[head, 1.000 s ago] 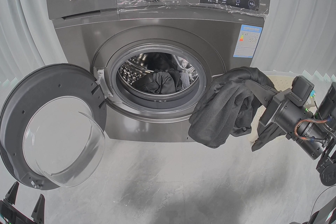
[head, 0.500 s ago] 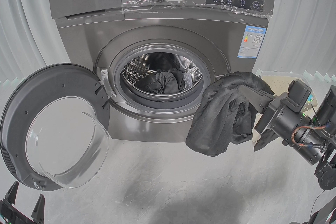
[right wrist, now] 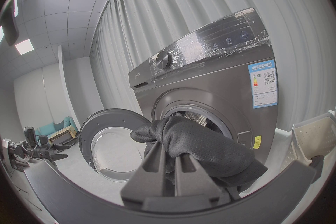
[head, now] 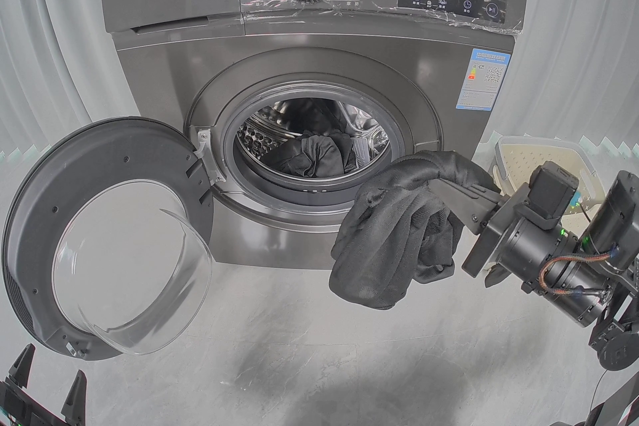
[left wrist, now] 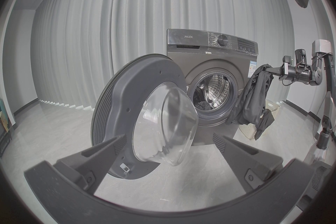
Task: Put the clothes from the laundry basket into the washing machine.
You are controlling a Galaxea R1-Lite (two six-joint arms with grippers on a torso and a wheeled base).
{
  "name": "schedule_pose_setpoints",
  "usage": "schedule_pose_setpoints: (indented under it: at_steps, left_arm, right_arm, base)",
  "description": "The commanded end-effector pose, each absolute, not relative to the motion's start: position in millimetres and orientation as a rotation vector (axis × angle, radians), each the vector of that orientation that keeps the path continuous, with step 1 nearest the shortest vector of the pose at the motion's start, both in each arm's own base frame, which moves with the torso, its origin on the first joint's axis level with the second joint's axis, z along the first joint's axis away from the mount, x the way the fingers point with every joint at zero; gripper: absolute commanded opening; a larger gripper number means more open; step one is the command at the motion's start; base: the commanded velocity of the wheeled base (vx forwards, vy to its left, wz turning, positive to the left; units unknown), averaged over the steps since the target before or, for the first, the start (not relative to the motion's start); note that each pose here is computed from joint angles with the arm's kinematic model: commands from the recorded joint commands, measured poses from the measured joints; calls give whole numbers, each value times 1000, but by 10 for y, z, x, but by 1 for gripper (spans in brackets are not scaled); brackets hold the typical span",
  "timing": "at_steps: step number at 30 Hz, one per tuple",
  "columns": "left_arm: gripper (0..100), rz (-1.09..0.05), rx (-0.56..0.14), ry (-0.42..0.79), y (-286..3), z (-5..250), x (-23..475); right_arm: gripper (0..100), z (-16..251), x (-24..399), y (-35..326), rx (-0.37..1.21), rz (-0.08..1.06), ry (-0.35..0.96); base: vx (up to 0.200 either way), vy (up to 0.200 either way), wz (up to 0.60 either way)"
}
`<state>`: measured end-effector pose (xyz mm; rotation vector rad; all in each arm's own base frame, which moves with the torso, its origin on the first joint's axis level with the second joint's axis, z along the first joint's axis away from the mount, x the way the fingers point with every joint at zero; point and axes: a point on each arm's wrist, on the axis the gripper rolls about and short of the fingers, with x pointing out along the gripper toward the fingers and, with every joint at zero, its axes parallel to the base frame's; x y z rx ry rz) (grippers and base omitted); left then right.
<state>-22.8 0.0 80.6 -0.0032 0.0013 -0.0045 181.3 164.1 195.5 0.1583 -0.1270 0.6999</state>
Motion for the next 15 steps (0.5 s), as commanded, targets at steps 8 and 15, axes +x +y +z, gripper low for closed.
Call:
schedule_pose_setpoints:
  at_steps: [8,15]
  left_arm:
    - [100,-106,-31,-188,-21,1175,-340]
    - [100,-374,-39,-64,-93,1542,-191]
  right_arm:
    - [0,1947,1992,1934,182,659,-123]
    - [0,1897,2103,2263,228,632,-104]
  base:
    - [0,0,0]
    - [0,0,0]
